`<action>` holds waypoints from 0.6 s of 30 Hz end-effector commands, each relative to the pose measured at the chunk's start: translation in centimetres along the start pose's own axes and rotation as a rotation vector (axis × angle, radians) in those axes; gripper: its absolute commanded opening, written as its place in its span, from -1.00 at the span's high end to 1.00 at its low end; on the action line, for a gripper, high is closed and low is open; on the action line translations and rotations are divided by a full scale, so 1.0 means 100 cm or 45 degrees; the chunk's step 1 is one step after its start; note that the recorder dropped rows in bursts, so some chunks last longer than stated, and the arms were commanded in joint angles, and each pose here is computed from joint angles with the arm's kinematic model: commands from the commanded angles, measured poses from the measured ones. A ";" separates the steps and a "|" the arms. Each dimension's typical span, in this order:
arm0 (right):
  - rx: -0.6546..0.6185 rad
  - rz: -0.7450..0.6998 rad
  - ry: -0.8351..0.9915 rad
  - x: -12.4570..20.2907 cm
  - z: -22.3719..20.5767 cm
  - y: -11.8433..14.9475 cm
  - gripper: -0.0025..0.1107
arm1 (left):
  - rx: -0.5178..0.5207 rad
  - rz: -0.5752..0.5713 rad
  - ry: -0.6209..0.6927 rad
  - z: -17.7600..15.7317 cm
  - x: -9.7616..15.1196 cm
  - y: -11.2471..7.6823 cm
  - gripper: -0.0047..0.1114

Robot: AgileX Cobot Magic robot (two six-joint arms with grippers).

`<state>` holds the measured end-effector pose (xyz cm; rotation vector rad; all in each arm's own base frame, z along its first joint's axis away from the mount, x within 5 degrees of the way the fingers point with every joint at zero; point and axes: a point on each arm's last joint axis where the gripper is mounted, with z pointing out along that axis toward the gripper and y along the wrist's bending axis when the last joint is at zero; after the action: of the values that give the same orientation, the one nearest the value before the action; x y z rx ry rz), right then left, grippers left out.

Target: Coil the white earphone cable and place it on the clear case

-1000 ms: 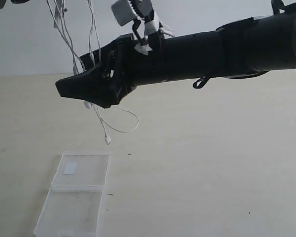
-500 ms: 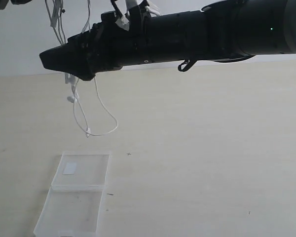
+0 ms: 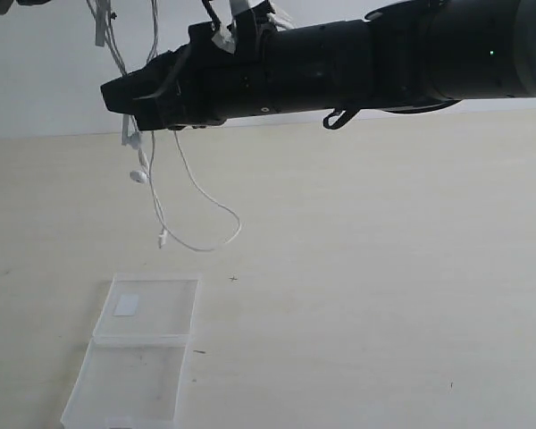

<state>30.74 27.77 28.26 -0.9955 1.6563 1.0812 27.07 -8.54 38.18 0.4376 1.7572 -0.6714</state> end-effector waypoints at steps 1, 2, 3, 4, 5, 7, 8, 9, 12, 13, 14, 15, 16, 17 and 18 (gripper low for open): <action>0.013 -0.001 -0.020 -0.005 0.000 0.000 0.96 | -0.007 -0.033 -0.019 0.000 -0.003 -0.001 0.92; 0.013 -0.002 -0.021 -0.006 0.000 0.000 0.96 | -0.007 -0.037 -0.019 0.000 -0.003 -0.001 0.92; 0.015 -0.006 -0.025 -0.007 -0.001 0.001 0.96 | -0.007 -0.037 -0.019 0.000 -0.003 -0.001 0.92; 0.018 -0.001 -0.027 -0.008 -0.002 0.001 0.96 | -0.009 -0.037 -0.020 0.000 -0.003 -0.001 0.92; 0.037 0.015 -0.032 -0.011 -0.003 0.001 0.96 | -0.018 -0.038 -0.023 0.000 -0.003 0.000 0.92; 0.121 0.057 -0.010 -0.015 -0.009 -0.001 0.96 | -0.037 -0.046 -0.029 0.000 -0.004 0.001 0.92; 0.172 0.040 0.035 -0.015 -0.012 -0.001 0.96 | -0.046 -0.049 -0.030 0.000 -0.003 0.002 0.92; 0.221 0.023 0.085 -0.015 -0.016 -0.002 0.96 | -0.055 -0.056 -0.029 0.000 -0.002 0.003 0.92; 0.356 -0.027 0.195 -0.019 -0.029 -0.002 0.96 | -0.090 -0.067 -0.020 0.001 0.003 0.006 0.92; 0.403 -0.053 0.226 -0.022 -0.035 -0.002 0.96 | -0.105 -0.072 -0.016 0.001 0.005 0.008 0.92; 0.439 -0.074 0.252 -0.024 -0.041 -0.001 0.96 | -0.120 -0.079 -0.008 0.002 0.009 0.009 0.92; 0.462 -0.090 0.268 -0.028 -0.046 0.002 0.96 | -0.129 -0.087 0.004 0.002 0.013 0.011 0.92; 0.496 -0.107 0.285 -0.032 -0.052 0.004 0.96 | -0.131 -0.095 0.019 0.002 0.017 0.011 0.92; 0.531 -0.119 0.298 -0.036 -0.059 0.007 0.96 | -0.133 -0.108 0.035 0.003 0.022 0.012 0.92; 0.563 -0.146 0.311 -0.039 -0.065 0.008 0.96 | -0.135 -0.120 0.053 0.003 0.027 0.013 0.92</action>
<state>29.75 23.99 32.07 -0.9556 1.8977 0.6366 27.35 -8.02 36.12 0.3454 1.8270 -0.6433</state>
